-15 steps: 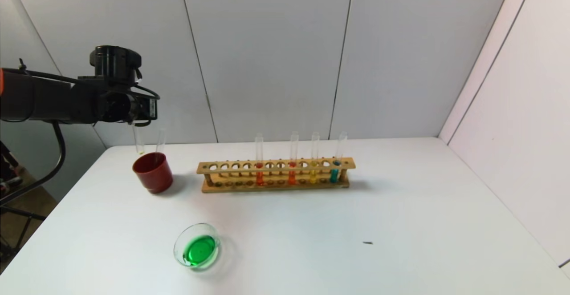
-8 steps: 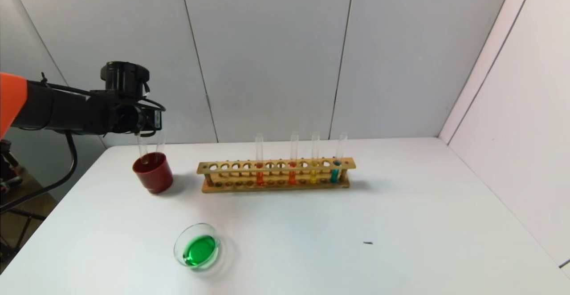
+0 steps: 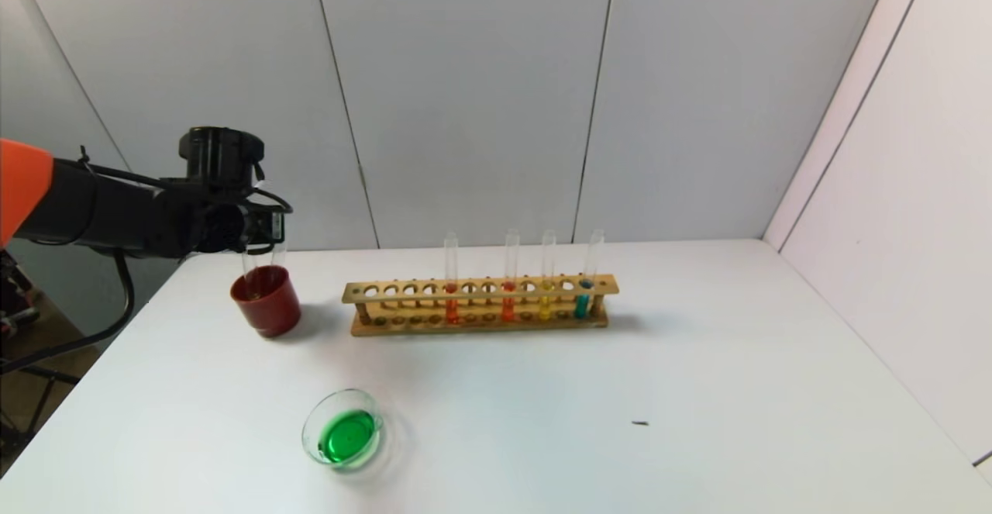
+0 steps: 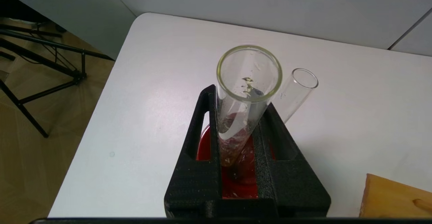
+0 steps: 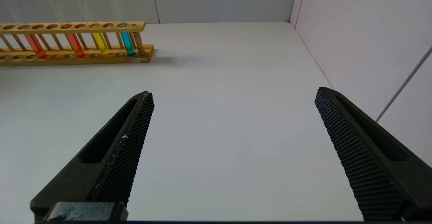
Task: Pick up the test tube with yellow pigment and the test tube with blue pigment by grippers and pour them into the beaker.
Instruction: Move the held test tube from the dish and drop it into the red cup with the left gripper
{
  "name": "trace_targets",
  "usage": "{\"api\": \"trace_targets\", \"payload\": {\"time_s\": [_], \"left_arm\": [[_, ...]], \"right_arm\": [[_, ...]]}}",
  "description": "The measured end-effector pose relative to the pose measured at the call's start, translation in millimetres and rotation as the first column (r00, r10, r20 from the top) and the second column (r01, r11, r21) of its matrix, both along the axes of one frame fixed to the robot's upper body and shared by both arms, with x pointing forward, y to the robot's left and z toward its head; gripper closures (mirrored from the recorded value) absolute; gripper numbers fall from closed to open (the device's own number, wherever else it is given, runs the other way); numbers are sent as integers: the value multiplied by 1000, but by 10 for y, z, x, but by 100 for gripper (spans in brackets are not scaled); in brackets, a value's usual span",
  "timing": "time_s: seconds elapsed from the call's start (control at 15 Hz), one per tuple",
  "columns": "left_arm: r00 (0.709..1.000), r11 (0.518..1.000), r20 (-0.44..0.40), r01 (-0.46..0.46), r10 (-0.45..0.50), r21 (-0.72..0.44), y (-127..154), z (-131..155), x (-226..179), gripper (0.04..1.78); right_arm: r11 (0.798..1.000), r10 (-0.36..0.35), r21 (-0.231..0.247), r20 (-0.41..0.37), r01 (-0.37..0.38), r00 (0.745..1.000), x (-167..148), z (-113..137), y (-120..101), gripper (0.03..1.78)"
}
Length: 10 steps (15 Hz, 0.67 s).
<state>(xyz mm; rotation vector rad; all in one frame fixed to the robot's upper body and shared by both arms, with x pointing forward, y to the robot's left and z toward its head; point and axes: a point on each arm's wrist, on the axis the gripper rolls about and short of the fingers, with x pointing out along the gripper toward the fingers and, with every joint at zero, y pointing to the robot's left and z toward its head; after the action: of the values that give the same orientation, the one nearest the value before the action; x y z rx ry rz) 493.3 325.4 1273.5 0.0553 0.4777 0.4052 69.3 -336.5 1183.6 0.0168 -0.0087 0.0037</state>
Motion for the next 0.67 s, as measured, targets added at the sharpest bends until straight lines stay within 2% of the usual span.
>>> {"api": "trace_targets", "payload": {"time_s": [0.2, 0.33, 0.47, 0.67], "left_arm": [[1000, 1000, -6, 1, -1, 0, -10, -91, -44, 146], [1000, 1000, -13, 8, -8, -1, -31, -153, -95, 132], [1000, 1000, 13, 20, -20, 1, -74, -167, -136, 107], [999, 999, 17, 34, -34, 2, -124, -160, -213, 54]], "right_arm": [[1000, 0, 0, 0, 0, 1000, 0, 0, 0, 7], [1000, 0, 0, 0, 0, 1000, 0, 0, 0, 7], [1000, 0, 0, 0, 0, 1000, 0, 0, 0, 7], [1000, 0, 0, 0, 0, 1000, 0, 0, 0, 7]]}}
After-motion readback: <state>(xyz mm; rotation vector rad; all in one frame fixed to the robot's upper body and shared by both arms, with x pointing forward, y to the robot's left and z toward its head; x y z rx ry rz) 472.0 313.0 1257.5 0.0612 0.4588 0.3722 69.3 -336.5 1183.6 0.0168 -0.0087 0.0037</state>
